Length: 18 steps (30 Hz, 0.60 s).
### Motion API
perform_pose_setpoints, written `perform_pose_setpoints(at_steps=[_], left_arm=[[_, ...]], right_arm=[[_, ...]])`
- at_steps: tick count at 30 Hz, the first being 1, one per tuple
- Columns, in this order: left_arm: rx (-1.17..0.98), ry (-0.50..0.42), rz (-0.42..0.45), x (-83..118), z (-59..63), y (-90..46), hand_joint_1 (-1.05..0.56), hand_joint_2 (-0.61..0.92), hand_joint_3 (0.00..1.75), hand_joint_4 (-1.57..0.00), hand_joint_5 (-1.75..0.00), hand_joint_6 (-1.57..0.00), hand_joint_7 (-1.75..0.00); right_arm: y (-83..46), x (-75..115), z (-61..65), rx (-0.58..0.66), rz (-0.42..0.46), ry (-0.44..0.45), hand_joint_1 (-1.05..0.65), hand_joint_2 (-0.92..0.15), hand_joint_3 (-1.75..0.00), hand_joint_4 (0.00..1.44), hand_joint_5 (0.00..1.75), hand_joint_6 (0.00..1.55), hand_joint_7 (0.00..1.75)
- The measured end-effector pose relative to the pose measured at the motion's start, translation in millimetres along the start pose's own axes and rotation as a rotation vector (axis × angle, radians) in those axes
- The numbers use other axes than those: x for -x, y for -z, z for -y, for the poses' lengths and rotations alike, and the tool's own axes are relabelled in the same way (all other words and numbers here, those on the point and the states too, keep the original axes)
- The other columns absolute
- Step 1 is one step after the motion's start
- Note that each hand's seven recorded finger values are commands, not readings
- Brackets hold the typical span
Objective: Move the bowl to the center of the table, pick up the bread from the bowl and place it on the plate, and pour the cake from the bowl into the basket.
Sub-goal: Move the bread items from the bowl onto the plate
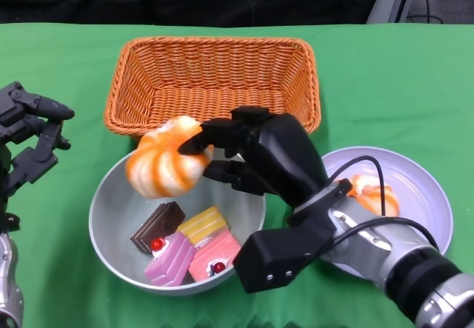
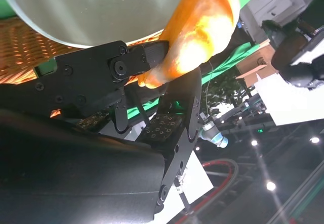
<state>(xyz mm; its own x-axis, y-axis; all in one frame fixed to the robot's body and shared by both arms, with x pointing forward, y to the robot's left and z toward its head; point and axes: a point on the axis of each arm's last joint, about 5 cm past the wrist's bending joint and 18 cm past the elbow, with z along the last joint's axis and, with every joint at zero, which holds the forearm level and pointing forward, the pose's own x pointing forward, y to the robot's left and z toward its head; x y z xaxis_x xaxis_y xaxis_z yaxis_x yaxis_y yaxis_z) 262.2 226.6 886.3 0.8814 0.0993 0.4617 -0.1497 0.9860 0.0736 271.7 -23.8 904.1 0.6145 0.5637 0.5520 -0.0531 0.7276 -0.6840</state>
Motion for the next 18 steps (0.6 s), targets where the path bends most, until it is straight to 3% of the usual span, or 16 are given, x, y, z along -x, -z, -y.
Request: perform_pose_setpoints(at_steps=[8,14,15,16,18], left_arm=[[-0.006,0.001,-0.015,0.1,-2.4,0.9,-0.11,0.81,0.57,-0.86,-1.44,-0.91,-1.00],[-0.006,0.006,-0.022,-1.0,-2.4,0.9,-0.08,0.82,0.56,-0.87,-1.43,-0.91,-1.01],[-0.005,0.013,-0.022,-1.6,-2.1,0.9,-0.09,0.82,0.56,-0.87,-1.44,-0.92,-1.01],[-0.005,0.017,-0.023,-2.0,-2.1,1.0,-0.09,0.82,0.56,-0.88,-1.44,-0.92,-1.01],[-0.006,0.024,-0.028,-2.0,-2.6,1.4,-0.10,0.82,0.56,-0.87,-1.46,-0.92,-1.01]], right_arm=[[2.3,7.9,19.6,-0.010,0.003,0.067,-0.03,-0.92,-0.05,0.83,1.29,0.93,0.77],[2.0,14.7,33.2,-0.035,-0.009,0.143,-0.04,-0.91,-0.12,0.85,1.36,0.93,0.84],[1.9,15.5,35.1,-0.037,-0.011,0.158,-0.03,-0.88,-0.17,0.89,1.28,0.95,0.83],[1.7,17.1,36.7,-0.039,-0.011,0.170,-0.02,-0.77,-0.39,0.92,1.23,0.98,0.81],[2.3,20.6,39.4,-0.044,-0.020,0.180,-0.02,-0.63,-0.69,0.91,1.28,0.98,0.81]])
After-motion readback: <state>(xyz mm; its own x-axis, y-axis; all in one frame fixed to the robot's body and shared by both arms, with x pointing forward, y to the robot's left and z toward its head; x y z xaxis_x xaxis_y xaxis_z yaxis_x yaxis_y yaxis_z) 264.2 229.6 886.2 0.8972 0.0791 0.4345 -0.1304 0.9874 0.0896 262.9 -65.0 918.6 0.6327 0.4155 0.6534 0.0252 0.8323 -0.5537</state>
